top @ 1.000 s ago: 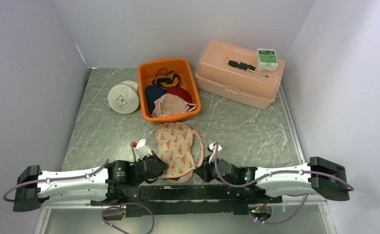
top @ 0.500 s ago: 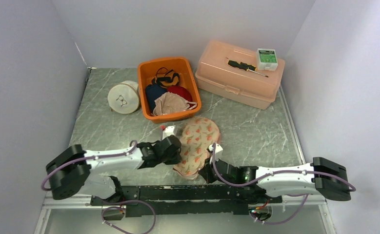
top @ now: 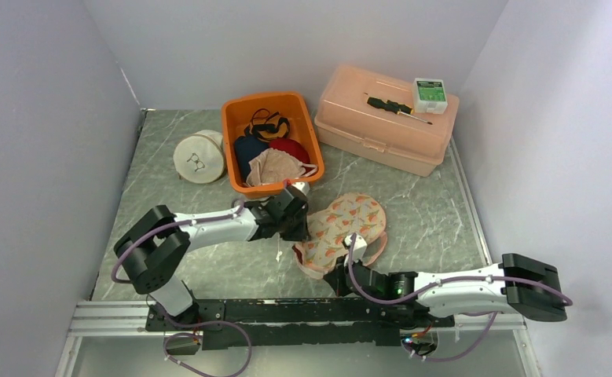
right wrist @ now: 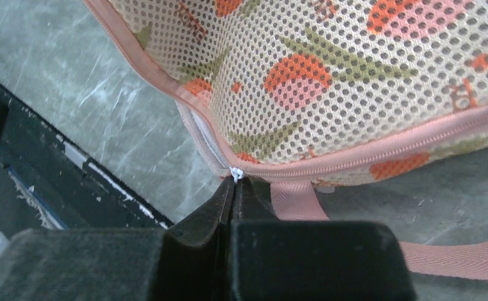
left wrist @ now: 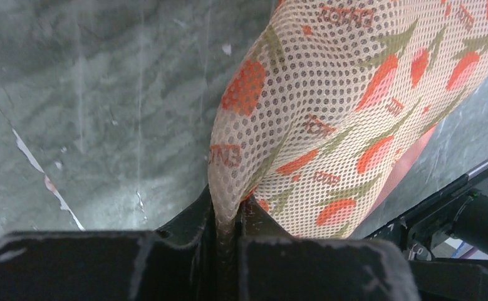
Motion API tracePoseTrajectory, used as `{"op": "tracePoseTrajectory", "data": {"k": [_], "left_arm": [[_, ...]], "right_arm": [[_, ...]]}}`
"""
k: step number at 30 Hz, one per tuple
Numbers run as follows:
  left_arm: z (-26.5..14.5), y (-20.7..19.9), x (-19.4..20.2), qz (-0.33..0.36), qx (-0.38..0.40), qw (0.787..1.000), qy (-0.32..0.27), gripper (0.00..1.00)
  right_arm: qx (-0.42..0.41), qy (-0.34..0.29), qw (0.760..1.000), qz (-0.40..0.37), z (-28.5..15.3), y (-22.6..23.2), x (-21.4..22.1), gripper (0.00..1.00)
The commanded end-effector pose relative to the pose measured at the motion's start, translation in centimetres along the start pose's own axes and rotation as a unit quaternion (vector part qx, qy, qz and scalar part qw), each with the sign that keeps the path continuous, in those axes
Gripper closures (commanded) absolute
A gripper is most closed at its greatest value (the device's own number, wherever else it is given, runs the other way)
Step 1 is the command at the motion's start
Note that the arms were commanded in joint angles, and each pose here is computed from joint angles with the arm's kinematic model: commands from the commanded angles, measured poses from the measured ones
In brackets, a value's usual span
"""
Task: Unzip the laundry bag and remove the bra
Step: Unzip the laundry bag at the center of the board.
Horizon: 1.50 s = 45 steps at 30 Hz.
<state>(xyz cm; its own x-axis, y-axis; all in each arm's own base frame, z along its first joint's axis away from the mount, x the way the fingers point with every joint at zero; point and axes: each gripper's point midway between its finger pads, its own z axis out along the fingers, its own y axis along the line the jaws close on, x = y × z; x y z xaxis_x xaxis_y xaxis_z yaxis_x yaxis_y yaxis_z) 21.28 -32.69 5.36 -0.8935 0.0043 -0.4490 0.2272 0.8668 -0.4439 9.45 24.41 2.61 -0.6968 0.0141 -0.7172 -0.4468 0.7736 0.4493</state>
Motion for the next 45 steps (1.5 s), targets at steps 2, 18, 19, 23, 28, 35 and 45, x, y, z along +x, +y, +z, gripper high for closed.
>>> {"op": "tracePoseTrajectory", "data": {"k": [2,18,19,23,28,35,45], "left_arm": [[-0.5,-1.3,-4.4,-0.004,0.009,0.999,-0.047,0.65],[-7.7,1.2,4.3,-0.242,0.026,0.966,-0.084,0.05],[-7.5,0.7,4.9,-0.257,0.041,0.962,-0.084,0.05],[-6.4,-1.8,5.3,-0.312,0.101,0.940,-0.096,0.05],[-4.5,-2.4,5.1,-0.380,0.121,0.910,-0.115,0.05],[-3.1,-2.4,4.6,-0.445,0.141,0.873,-0.144,0.05],[-0.8,-0.1,5.3,-0.487,0.118,0.850,-0.162,0.09]], "right_arm": [[0.000,-0.057,0.998,0.030,0.7,0.7,-2.2,1.00],[-0.025,-0.081,0.995,0.061,3.5,2.4,-5.0,1.00],[-0.027,-0.079,0.995,0.059,3.6,2.6,-5.0,1.00],[-0.033,-0.068,0.996,0.046,3.7,2.9,-4.6,1.00],[-0.038,-0.062,0.997,0.035,3.2,2.5,-4.2,1.00],[-0.045,-0.056,0.997,0.030,2.6,2.2,-3.6,1.00],[-0.048,-0.047,0.998,0.022,2.6,1.9,-2.9,1.00]]}}
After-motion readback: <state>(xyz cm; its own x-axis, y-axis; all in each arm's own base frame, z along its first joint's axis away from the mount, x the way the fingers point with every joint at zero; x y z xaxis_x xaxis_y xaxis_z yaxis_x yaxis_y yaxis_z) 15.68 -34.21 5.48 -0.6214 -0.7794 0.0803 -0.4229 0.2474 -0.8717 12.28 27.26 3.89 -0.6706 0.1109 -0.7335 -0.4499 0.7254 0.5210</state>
